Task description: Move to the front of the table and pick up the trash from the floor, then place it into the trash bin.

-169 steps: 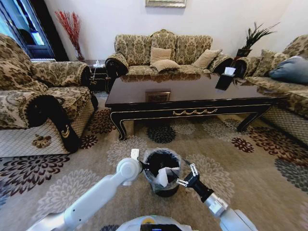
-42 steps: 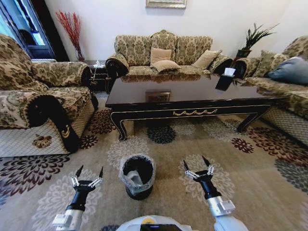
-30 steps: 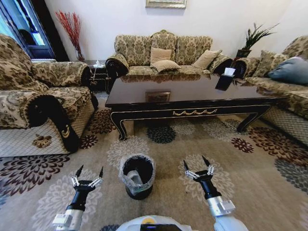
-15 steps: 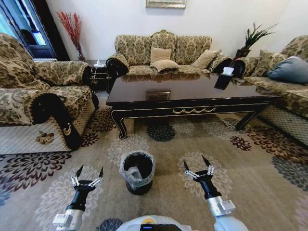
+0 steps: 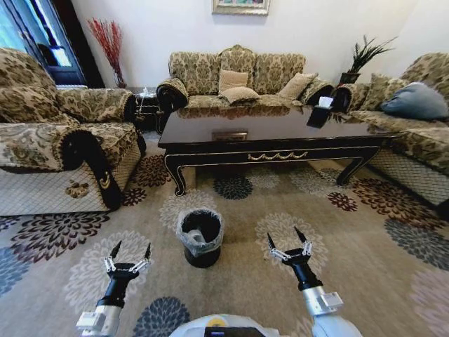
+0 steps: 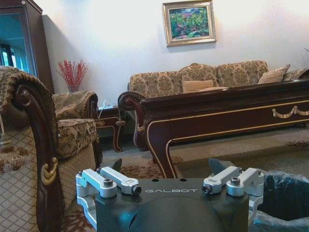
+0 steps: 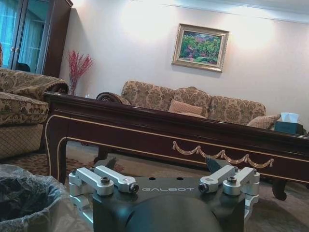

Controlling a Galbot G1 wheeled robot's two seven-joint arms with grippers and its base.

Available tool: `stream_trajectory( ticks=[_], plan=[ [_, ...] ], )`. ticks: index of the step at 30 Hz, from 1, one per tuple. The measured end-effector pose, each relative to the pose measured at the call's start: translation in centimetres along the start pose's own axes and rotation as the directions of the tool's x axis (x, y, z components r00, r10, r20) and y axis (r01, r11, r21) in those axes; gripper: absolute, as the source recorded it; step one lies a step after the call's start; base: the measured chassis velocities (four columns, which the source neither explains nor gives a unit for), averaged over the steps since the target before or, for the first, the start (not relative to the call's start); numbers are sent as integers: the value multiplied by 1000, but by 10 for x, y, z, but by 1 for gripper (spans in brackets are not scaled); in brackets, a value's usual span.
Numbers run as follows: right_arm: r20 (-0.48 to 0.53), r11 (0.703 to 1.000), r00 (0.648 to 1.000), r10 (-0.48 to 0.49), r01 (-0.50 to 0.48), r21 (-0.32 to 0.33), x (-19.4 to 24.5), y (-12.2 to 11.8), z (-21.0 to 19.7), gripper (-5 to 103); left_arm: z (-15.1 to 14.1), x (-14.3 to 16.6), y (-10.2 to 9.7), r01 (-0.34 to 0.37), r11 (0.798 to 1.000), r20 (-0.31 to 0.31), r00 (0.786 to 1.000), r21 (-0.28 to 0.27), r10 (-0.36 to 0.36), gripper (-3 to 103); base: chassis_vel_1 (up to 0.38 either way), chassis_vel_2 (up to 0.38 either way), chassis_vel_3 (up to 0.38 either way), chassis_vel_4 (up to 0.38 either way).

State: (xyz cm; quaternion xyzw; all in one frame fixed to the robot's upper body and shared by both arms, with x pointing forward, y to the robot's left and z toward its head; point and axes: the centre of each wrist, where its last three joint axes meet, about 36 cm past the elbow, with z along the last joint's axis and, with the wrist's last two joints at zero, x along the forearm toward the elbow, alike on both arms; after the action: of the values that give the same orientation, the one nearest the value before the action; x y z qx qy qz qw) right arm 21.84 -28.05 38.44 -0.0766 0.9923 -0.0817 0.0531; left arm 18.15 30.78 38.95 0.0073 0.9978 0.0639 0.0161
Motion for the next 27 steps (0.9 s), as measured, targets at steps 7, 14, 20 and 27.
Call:
stream_trajectory(
  ticks=[7, 14, 20, 27],
  plan=[
    [0, 1000, 1000, 0, 0, 0, 0, 0, 0, 100, 0, 0, 0, 0, 1000, 0, 1000, 0, 0, 100, -24, -81, 37, 86],
    [0, 1000, 1000, 0, 0, 0, 0, 0, 0, 100, 0, 0, 0, 0, 1000, 0, 1000, 0, 0, 100, -61, -218, 69, 223],
    [0, 1000, 1000, 0, 0, 0, 0, 0, 0, 100, 0, 0, 0, 0, 1000, 0, 1000, 0, 0, 100, 71, -235, -70, 244],
    [0, 1000, 1000, 0, 0, 0, 0, 0, 0, 100, 0, 0, 0, 0, 1000, 0, 1000, 0, 0, 100, 235, -254, -216, 244]
  ],
)
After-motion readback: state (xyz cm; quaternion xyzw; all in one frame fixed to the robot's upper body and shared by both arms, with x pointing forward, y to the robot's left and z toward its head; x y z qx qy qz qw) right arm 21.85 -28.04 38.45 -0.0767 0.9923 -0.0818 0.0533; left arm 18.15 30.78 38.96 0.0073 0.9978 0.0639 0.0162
